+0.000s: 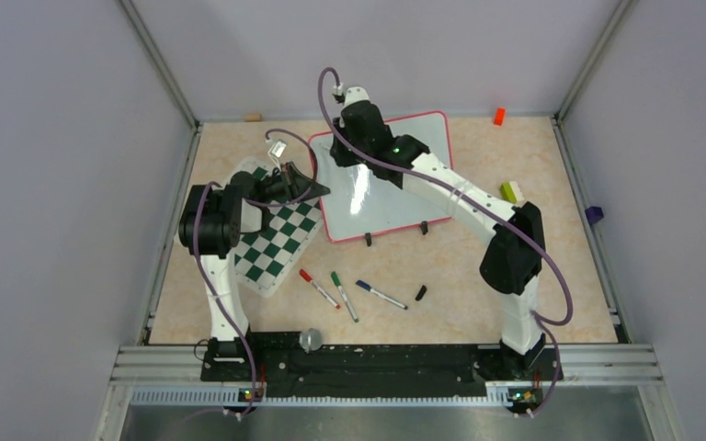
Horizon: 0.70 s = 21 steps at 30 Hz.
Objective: Write a sentence on the whiteboard
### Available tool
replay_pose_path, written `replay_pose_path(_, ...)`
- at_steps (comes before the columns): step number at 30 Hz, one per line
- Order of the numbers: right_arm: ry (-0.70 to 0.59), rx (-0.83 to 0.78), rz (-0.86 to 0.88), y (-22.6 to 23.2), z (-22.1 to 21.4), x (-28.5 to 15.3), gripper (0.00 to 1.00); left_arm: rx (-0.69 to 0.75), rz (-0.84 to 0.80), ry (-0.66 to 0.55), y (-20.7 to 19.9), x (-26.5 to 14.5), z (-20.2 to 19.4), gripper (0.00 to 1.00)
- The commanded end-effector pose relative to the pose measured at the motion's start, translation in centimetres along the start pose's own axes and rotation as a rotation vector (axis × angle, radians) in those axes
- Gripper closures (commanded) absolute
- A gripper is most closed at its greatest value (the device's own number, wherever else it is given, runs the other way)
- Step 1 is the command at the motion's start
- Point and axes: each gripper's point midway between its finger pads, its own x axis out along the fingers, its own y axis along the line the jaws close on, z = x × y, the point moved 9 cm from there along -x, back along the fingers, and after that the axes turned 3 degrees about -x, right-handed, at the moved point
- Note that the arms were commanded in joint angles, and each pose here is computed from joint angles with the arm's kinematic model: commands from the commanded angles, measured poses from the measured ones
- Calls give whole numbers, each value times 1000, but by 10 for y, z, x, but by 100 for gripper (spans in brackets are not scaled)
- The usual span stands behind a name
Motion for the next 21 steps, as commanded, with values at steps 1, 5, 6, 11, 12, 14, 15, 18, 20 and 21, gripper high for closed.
replay_pose_path(1, -14, 3, 6, 4, 2, -9, 100, 29, -54, 72, -17, 6, -5, 100)
replay_pose_path(5, -1, 7, 5, 3, -3, -13, 100, 33, -55, 73, -18, 6, -5, 100)
replay_pose_path(6, 2, 10, 4, 2, -4, -14, 100, 32, -55, 72, -17, 6, -6, 100)
replay_pose_path(11, 13, 22, 9, 2, -8, -18, 100, 38, -56, 73, -19, 6, -6, 100)
replay_pose_path(12, 17, 25, 10, 1, -9, -19, 100, 39, -56, 73, -19, 5, -6, 100)
replay_pose_path(14, 21, 27, 11, 1, -10, -21, 100, 40, -56, 73, -19, 5, -6, 100)
replay_pose_path(15, 25, 30, 10, 1, -11, -21, 100, 41, -56, 72, -19, 6, -6, 100)
replay_pose_path(18, 35, 38, 13, 1, -14, -22, 100, 42, -57, 72, -19, 6, -5, 100)
replay_pose_path(20, 42, 42, 16, 1, -16, -23, 100, 43, -56, 71, -20, 6, -5, 100)
replay_pose_path(21, 44, 45, 16, 1, -17, -23, 100, 43, -56, 71, -19, 6, -5, 100)
